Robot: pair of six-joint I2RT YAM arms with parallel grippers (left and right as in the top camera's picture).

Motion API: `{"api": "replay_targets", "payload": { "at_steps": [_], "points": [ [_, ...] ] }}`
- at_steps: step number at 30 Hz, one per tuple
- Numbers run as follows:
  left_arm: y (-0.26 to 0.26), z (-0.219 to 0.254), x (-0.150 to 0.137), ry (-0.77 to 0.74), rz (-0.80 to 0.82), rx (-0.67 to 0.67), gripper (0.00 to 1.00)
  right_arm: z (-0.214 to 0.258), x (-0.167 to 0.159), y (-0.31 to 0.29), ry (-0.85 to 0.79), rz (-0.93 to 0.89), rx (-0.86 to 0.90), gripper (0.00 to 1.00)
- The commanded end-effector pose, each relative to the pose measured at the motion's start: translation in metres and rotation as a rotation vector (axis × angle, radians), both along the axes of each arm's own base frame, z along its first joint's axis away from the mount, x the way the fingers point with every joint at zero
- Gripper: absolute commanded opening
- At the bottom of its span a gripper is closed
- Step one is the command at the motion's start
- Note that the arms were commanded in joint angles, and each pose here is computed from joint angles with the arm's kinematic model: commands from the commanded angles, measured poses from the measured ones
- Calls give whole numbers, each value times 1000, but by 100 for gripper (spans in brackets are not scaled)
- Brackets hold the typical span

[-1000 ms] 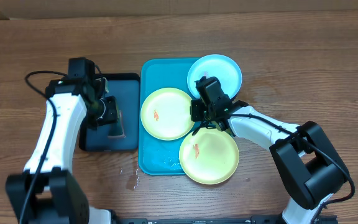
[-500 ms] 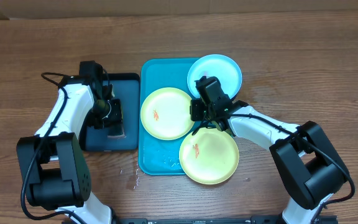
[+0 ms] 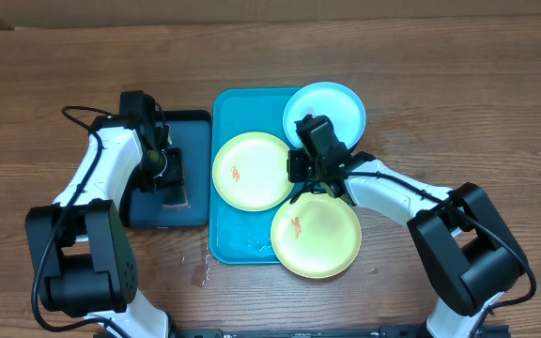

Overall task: Clean dirty plates on tray and stack at the side
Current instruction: 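Lower the left gripper into the black tray and grasp the sponge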

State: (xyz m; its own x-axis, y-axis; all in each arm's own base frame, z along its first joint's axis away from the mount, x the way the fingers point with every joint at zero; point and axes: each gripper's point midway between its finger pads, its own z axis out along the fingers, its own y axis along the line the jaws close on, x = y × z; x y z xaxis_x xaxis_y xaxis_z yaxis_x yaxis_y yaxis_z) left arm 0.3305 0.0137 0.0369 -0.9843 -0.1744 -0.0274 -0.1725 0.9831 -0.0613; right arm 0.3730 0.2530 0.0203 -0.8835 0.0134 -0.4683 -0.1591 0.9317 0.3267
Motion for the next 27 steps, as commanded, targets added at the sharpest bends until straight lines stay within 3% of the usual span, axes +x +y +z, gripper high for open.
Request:
{"api": "replay_targets", "payload": {
  "at_steps": [1, 11, 20, 27],
  "points": [
    [0, -8, -5, 24, -21, 12, 41, -1, 2, 1, -3, -5, 4, 7],
    [0, -11, -5, 27, -17, 12, 38, 0, 2, 1, -3, -5, 4, 8],
    [-1, -19, -10, 33, -9, 11, 41, 0, 2, 1, -4, -5, 4, 8],
    [2, -23, -1, -7, -7, 25, 35, 0, 2, 1, -5, -5, 5, 8]
  ]
}}
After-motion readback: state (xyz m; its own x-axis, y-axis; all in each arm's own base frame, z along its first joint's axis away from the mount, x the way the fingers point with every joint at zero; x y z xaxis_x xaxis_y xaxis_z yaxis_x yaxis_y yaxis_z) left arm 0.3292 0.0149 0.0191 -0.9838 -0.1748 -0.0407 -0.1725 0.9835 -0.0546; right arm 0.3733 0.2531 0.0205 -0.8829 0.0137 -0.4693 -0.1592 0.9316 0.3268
